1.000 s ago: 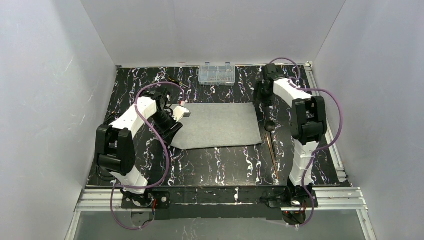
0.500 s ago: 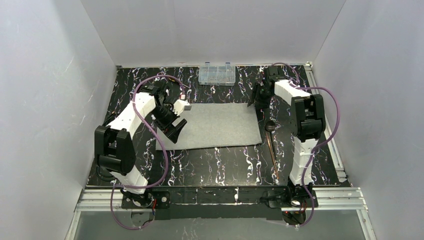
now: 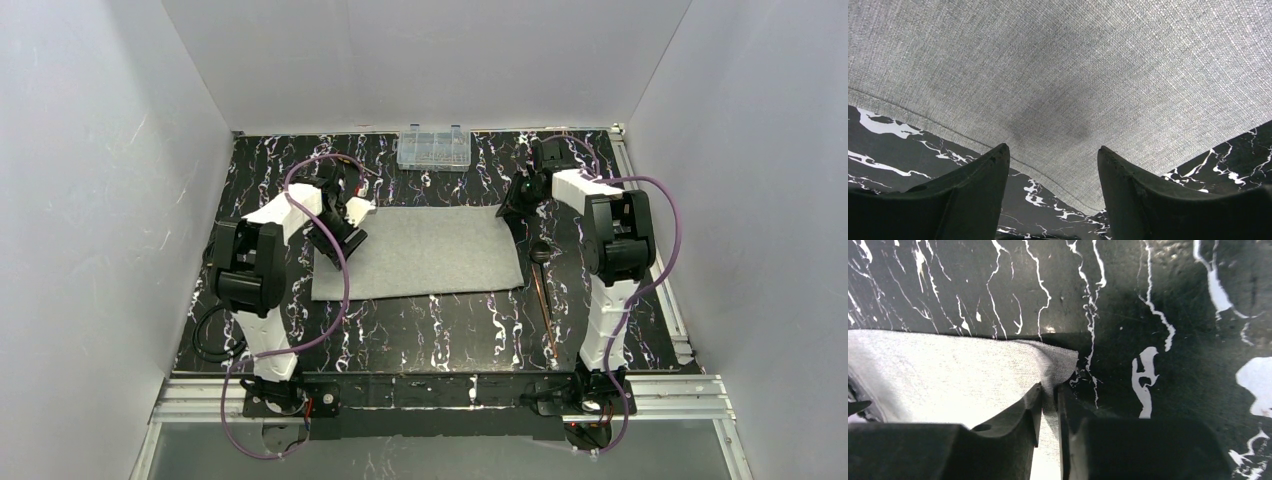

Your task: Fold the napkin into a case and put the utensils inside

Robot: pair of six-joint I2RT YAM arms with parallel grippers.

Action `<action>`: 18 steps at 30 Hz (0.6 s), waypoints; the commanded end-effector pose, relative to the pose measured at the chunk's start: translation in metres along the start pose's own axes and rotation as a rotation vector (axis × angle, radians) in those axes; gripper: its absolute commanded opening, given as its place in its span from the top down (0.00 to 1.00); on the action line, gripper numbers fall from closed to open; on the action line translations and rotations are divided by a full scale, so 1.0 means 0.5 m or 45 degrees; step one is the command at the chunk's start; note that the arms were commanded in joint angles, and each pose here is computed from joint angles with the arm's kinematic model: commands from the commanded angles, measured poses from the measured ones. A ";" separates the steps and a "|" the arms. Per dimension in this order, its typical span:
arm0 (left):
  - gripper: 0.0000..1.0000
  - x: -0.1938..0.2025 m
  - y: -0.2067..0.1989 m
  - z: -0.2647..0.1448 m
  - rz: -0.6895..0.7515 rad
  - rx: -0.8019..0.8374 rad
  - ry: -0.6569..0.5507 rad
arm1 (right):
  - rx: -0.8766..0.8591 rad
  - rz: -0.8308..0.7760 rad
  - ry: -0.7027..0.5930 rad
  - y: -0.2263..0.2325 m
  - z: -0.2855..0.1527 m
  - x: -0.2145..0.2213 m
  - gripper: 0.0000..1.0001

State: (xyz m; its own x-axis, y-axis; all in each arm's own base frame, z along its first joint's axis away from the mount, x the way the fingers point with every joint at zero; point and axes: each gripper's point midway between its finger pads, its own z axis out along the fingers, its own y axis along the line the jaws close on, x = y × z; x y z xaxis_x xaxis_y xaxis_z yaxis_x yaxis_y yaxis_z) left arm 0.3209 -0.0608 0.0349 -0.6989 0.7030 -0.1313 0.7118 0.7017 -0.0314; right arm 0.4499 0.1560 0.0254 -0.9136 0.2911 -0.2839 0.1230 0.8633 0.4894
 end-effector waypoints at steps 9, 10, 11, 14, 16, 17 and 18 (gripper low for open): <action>0.45 0.010 -0.023 0.006 0.036 0.049 -0.011 | 0.089 -0.003 -0.072 -0.004 -0.046 -0.016 0.99; 0.46 0.011 -0.030 0.010 0.042 0.063 -0.002 | 0.099 -0.012 -0.083 -0.003 -0.055 -0.022 0.99; 0.47 0.013 -0.041 0.016 0.055 0.079 0.011 | 0.114 -0.017 -0.090 -0.002 -0.068 -0.027 0.99; 0.47 0.012 -0.076 0.028 0.078 0.135 0.020 | 0.172 -0.044 -0.098 -0.013 -0.097 -0.036 0.99; 0.47 0.003 -0.104 0.031 0.093 0.175 0.010 | 0.203 -0.055 -0.090 -0.030 -0.110 -0.037 0.99; 0.47 -0.003 -0.120 0.032 0.104 0.196 0.008 | 0.213 -0.057 -0.082 -0.037 -0.116 -0.036 0.99; 0.48 -0.010 -0.134 0.034 0.112 0.214 0.006 | 0.220 -0.060 -0.074 -0.043 -0.122 -0.035 0.99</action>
State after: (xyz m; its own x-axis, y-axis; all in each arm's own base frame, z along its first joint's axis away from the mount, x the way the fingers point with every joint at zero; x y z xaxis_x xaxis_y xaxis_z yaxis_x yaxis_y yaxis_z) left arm 0.2988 -0.0816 0.0182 -0.6544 0.7476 -0.1133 0.7561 0.6485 -0.0885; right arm 0.4370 0.1321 0.0340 -0.9117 0.2899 -0.2913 0.1677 0.9096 0.3802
